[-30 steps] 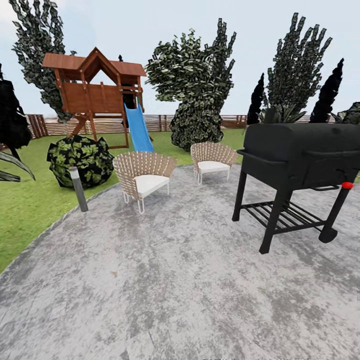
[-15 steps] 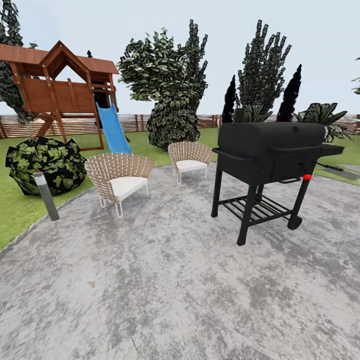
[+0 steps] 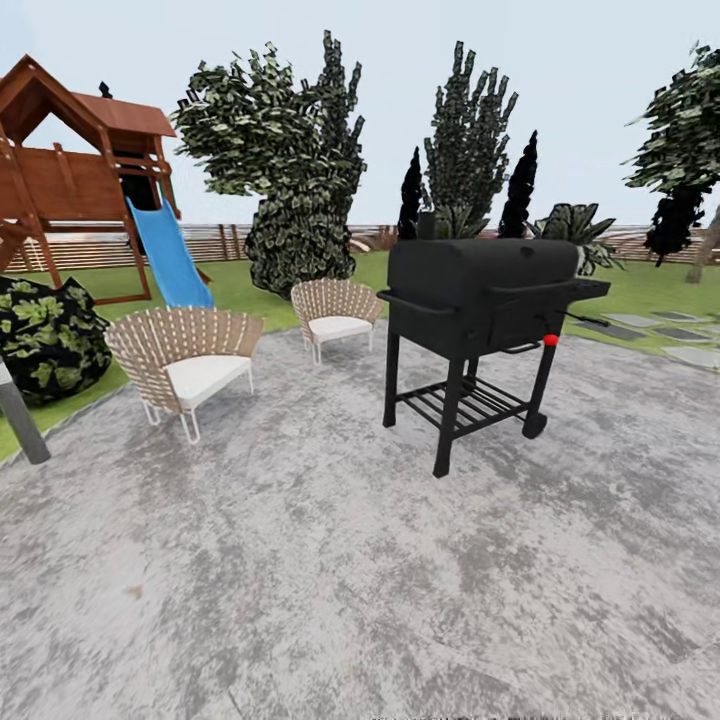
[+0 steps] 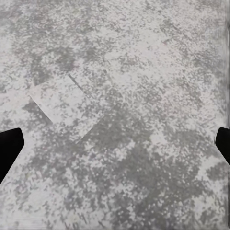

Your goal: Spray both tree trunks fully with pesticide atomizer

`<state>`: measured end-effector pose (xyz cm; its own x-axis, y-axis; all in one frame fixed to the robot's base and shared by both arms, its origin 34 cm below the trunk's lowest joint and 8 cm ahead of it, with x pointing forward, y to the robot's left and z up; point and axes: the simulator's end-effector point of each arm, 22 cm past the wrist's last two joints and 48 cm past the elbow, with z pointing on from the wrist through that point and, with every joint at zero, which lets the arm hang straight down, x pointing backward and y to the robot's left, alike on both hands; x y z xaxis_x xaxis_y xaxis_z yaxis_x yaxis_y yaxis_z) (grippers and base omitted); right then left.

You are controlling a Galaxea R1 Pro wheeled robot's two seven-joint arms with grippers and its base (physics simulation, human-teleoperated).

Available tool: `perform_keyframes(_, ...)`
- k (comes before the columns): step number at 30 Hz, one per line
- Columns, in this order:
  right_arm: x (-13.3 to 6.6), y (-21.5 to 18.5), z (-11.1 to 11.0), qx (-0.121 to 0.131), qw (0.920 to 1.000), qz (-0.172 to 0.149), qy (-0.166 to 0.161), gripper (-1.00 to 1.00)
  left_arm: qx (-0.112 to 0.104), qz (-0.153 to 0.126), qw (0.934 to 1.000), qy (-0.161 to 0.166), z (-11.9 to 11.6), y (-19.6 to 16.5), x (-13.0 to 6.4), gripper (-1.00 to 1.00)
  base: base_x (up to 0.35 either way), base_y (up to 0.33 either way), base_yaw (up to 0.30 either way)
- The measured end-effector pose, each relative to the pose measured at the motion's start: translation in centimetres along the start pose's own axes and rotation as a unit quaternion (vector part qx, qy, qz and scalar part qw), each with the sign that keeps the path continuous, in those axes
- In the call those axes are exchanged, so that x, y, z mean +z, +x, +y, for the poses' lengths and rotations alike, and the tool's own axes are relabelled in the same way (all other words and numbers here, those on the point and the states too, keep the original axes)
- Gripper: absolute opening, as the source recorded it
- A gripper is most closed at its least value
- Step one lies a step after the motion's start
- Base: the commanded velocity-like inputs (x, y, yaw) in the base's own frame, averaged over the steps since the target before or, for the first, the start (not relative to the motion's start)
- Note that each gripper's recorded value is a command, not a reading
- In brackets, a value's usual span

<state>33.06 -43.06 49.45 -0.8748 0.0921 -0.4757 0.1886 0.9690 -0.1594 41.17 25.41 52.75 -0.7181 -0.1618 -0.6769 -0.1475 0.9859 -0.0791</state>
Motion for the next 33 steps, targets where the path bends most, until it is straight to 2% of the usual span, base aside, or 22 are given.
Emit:
perform_keyframes(8, -0.5, 4.0, 0.5, 0.002, 0.9991, 0.042, -0.002, 1.00, 0.003, 0.002, 1.0000, -0.004, 0.6, 0.2, 0.0, 1.00, 0.000, 0.000, -0.298)
perform_keyframes(33, -0.6, 5.2, 0.5, 0.003, 0.9985, 0.055, -0.001, 1.00, 0.004, 0.011, 0.9999, -0.007, 1.1, 0.8, 0.0, 1.00, 0.000, 0.000, -0.300)
